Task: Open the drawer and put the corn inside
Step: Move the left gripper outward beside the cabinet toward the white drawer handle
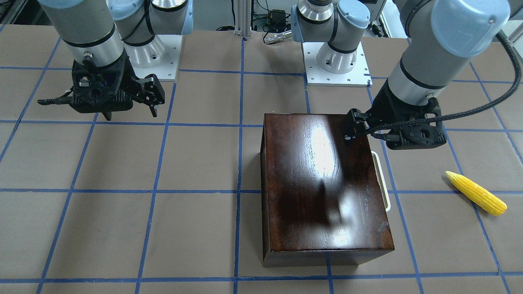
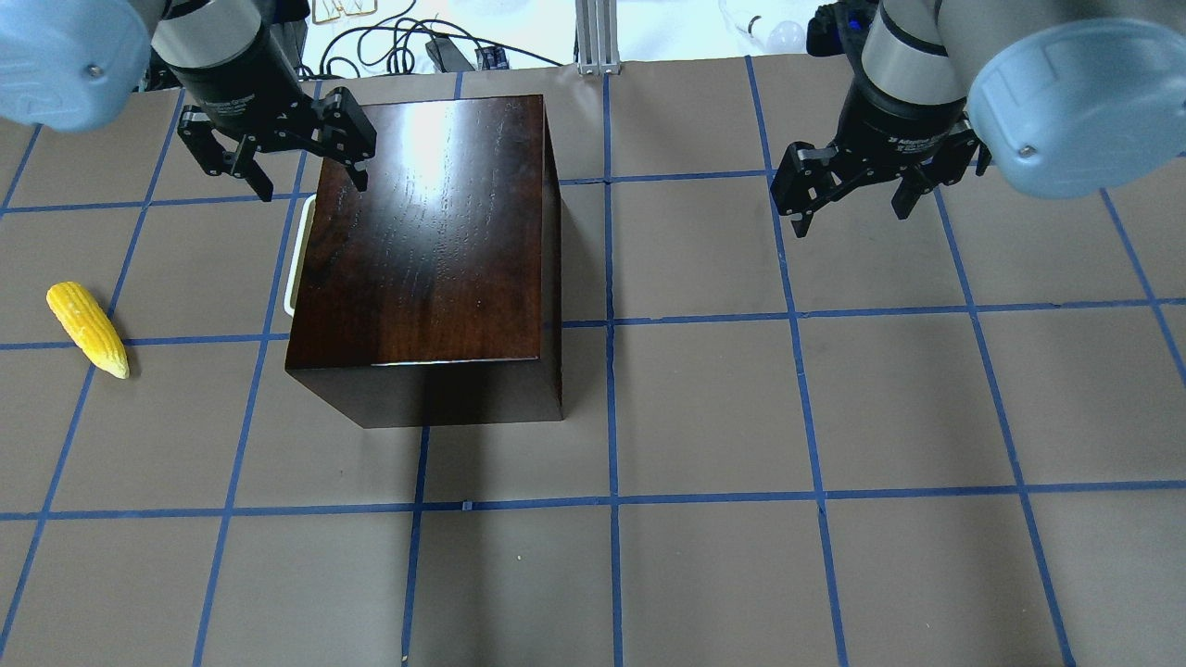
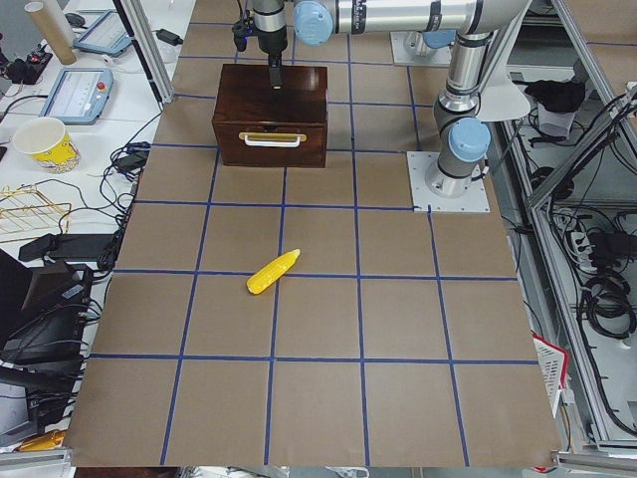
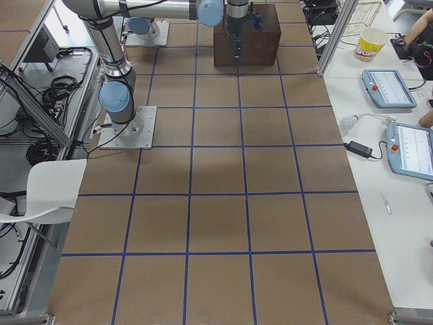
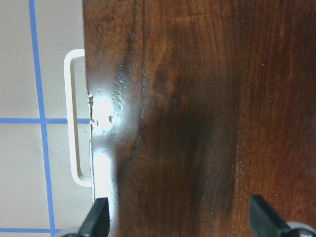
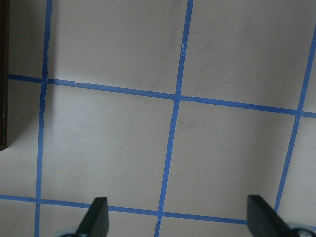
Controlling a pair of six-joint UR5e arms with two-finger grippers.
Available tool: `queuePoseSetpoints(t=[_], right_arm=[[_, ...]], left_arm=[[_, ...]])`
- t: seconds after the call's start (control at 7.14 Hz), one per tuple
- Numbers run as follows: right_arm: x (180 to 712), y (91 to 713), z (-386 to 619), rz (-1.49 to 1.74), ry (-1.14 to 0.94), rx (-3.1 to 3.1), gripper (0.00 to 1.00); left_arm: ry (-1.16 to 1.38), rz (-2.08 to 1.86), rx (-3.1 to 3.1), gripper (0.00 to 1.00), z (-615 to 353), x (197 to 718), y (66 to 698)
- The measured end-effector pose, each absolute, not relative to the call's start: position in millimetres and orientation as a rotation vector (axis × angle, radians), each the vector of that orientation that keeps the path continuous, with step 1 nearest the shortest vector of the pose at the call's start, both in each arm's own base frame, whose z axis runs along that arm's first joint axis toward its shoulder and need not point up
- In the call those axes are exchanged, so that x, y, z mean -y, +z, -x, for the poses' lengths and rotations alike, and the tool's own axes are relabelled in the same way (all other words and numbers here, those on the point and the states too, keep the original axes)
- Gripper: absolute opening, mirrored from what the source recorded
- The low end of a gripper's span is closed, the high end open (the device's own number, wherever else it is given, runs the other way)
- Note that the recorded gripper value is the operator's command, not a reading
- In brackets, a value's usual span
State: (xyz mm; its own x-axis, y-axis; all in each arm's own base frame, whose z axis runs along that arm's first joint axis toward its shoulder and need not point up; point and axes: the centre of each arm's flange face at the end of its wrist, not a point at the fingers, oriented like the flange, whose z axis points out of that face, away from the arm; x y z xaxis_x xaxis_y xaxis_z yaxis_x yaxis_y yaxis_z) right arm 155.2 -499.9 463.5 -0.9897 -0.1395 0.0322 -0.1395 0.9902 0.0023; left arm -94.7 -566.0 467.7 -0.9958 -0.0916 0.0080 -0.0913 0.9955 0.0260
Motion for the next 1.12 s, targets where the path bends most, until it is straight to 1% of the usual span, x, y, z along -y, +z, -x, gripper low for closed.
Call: queuePoseSetpoints(t=[0.42, 0.7, 1.12], right_arm=[[500.0, 463.5, -155.1, -0.217, 0.0, 3.102, 1.0], [500.1, 463.5, -154.8, -0.216, 0.0, 3.102, 1.0], [499.8, 463.6, -155.3, -0.218, 0.0, 3.102, 1.0]], left_arm=[[-0.023, -0.228, 3.086, 1.0, 26.2, 574.3, 469.9], [-0.015, -0.13, 3.068, 1.0, -39.2, 576.8, 464.8], [-0.021, 0.016, 2.996, 1.0, -92.0, 586.6, 433.5]])
